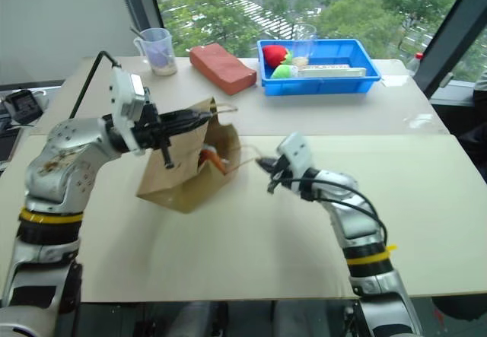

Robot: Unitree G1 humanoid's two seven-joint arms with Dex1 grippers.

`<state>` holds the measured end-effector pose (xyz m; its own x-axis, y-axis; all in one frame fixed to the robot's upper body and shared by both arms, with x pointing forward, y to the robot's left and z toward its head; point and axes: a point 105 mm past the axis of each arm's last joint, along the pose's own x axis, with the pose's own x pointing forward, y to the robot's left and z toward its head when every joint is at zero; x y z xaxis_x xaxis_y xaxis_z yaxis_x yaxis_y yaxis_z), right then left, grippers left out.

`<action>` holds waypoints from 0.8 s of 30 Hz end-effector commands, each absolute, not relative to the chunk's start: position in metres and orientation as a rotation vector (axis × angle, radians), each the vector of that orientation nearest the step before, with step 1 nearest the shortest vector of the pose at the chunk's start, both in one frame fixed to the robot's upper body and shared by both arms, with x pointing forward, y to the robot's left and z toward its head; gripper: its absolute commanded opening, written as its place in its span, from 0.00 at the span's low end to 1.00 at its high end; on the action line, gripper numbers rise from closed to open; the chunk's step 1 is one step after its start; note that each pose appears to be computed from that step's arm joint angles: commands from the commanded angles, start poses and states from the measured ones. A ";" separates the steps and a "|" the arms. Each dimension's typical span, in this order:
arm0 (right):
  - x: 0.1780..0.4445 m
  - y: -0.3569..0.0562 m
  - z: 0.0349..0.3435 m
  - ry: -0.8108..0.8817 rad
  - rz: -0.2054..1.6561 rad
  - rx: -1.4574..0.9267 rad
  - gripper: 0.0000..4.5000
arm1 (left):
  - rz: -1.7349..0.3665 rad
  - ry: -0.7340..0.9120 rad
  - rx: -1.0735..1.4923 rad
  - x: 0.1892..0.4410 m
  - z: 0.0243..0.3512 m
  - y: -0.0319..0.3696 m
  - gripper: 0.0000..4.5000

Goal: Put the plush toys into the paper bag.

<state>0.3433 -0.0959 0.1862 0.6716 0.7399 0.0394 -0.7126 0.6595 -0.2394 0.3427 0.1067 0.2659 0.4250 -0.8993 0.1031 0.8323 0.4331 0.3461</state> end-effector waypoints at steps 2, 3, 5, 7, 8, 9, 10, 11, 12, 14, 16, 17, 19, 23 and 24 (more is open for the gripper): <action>0.319 -0.096 0.249 -0.357 0.766 -0.222 0.01 | -1.078 -0.408 0.288 0.367 0.292 0.089 0.00; 0.315 -0.095 0.255 -0.379 0.762 -0.235 0.01 | -1.085 -0.425 0.284 0.371 0.297 0.083 0.00; 0.308 -0.092 0.267 -0.412 0.760 -0.257 0.01 | -1.101 -0.455 0.281 0.379 0.307 0.074 0.00; 0.302 -0.087 0.275 -0.429 0.764 -0.277 0.01 | -1.122 -0.466 0.283 0.384 0.312 0.070 0.00; 0.299 -0.084 0.278 -0.432 0.772 -0.278 0.01 | -1.131 -0.464 0.286 0.386 0.312 0.070 0.00; 0.296 -0.080 0.279 -0.430 0.783 -0.276 0.01 | -1.139 -0.459 0.292 0.387 0.311 0.071 0.00; 0.293 -0.074 0.279 -0.419 0.807 -0.268 0.01 | -1.150 -0.447 0.300 0.388 0.308 0.072 0.00; 0.290 -0.069 0.277 -0.404 0.830 -0.260 0.01 | -1.160 -0.434 0.306 0.389 0.305 0.073 0.00; 0.288 -0.064 0.274 -0.383 0.850 -0.255 0.01 | -1.174 -0.416 0.315 0.388 0.301 0.075 0.00; 0.287 -0.055 0.267 -0.346 0.885 -0.232 0.01 | -1.203 -0.384 0.332 0.386 0.294 0.078 0.00; 0.289 -0.046 0.261 -0.311 0.919 -0.210 0.01 | -1.216 -0.349 0.350 0.386 0.286 0.081 0.00; 0.290 -0.041 0.258 -0.291 0.938 -0.204 0.01 | -1.219 -0.328 0.363 0.386 0.282 0.083 0.00; 0.295 -0.029 0.255 -0.263 0.956 -0.191 0.01 | -1.225 -0.295 0.385 0.385 0.274 0.087 0.00; 0.308 -0.017 0.254 -0.226 0.939 -0.150 0.01 | -1.219 -0.291 0.392 0.383 0.273 0.091 0.00; 0.312 -0.017 0.253 -0.221 0.930 -0.158 0.01 | -1.215 -0.296 0.391 0.382 0.275 0.093 0.00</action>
